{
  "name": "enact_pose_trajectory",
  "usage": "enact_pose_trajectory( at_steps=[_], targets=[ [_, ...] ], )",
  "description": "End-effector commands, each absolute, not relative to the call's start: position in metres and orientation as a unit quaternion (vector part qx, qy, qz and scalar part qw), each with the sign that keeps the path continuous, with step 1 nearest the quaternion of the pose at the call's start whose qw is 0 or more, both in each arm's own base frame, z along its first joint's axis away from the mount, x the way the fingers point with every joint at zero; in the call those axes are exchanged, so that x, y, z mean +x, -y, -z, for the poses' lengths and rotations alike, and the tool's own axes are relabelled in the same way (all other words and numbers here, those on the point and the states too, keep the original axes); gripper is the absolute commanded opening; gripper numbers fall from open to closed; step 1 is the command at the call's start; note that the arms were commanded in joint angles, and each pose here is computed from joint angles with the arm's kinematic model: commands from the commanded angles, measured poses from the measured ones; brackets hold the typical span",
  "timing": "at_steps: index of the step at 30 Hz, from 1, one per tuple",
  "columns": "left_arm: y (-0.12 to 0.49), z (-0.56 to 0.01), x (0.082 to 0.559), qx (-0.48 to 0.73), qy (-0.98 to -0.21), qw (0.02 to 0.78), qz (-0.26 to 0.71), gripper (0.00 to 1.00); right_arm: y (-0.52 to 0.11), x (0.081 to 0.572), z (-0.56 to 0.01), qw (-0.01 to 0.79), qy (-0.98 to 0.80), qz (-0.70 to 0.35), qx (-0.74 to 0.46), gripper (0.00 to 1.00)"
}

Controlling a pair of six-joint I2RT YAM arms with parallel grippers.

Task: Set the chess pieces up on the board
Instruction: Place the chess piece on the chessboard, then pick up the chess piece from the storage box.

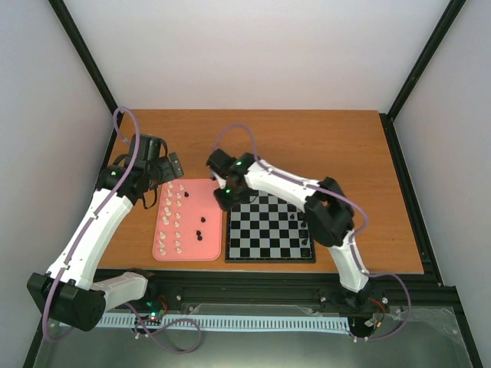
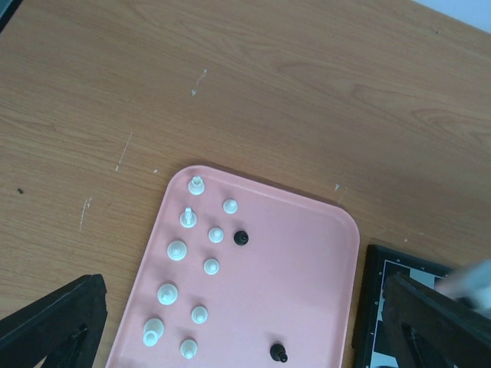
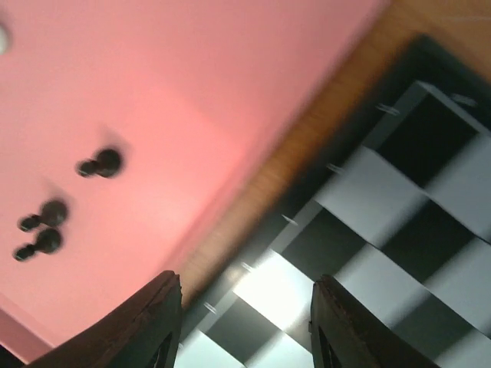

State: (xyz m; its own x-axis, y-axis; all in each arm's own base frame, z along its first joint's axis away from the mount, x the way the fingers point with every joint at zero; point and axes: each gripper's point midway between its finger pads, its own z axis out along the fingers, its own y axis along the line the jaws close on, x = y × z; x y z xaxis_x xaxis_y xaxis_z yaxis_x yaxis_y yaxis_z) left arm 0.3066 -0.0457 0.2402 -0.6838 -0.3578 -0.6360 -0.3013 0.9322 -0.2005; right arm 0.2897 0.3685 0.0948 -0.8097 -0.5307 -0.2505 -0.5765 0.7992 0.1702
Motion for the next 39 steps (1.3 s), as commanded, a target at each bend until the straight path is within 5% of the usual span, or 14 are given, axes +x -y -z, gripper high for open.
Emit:
enact_pose_trajectory(
  at_steps=[1, 18, 39],
  targets=[
    [0.038, -0.268, 0.306, -0.179, -0.905, 0.385, 0.033, 1.0, -0.417, 0.271, -0.094, 0.088, -0.923, -0.142, -0.348, 0.54],
    [0.037, -0.264, 0.303, -0.179, -0.908, 0.378, 0.028, 1.0, -0.476, 0.251, -0.051, 0.031, -0.891, -0.178, -0.417, 0.43],
    [0.037, -0.257, 0.301, -0.183, -0.91, 0.372, 0.027, 1.0, -0.476, 0.248, -0.04, 0.016, -0.89, -0.172, -0.423, 0.23]
  ],
)
